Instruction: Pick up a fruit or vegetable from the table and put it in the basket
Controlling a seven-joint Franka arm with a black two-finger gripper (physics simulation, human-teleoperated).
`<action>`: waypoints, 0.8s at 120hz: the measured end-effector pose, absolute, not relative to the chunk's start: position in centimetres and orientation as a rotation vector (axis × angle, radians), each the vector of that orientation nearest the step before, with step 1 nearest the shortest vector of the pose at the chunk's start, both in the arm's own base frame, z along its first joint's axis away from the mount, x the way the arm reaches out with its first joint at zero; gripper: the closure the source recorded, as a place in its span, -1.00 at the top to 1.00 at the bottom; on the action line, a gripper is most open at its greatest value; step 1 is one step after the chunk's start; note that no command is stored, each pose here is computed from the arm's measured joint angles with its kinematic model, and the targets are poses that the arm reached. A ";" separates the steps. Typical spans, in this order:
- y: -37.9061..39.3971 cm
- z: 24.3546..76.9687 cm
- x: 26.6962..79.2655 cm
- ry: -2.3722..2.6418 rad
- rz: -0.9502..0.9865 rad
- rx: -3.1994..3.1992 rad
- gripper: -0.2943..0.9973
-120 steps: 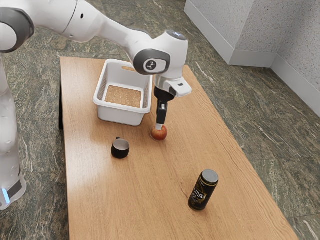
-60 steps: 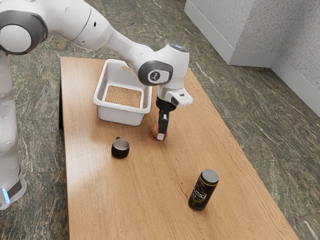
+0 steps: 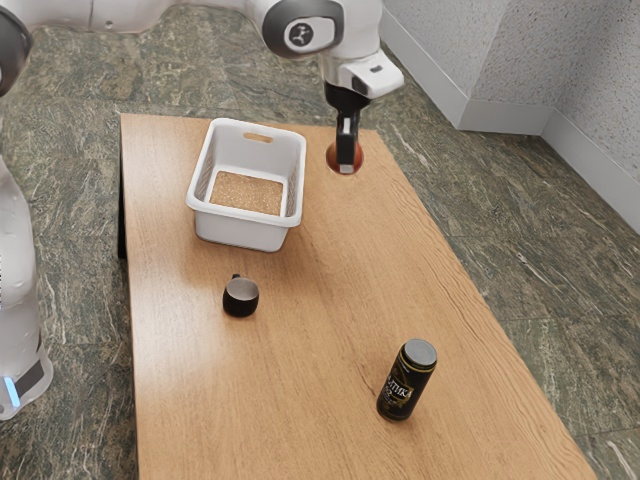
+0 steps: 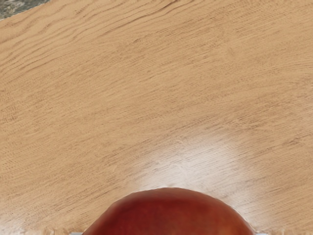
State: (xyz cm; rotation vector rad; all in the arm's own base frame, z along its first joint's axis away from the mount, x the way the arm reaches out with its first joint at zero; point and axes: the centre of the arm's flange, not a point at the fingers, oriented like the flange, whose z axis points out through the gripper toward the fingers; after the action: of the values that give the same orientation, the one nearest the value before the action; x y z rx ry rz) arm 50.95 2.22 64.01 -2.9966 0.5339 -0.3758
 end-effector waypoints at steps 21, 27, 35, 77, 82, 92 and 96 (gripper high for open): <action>11.2 64.1 48.5 0.298 -0.158 -3.047 -0.01; 13.2 62.0 48.5 0.248 -0.066 -3.072 -0.02; 15.0 59.1 49.0 0.204 0.044 -3.098 -0.03; 18.8 52.9 49.6 0.116 0.220 -3.158 0.29; 18.6 53.0 49.6 0.123 0.217 -3.161 0.35; 17.7 55.2 49.0 0.143 0.152 -3.155 0.44; 16.0 57.8 48.6 0.186 0.080 -3.135 0.46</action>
State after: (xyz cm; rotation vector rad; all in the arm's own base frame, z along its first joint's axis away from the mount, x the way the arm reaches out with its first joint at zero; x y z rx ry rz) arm 48.63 15.97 57.77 -3.1351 0.1858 0.0800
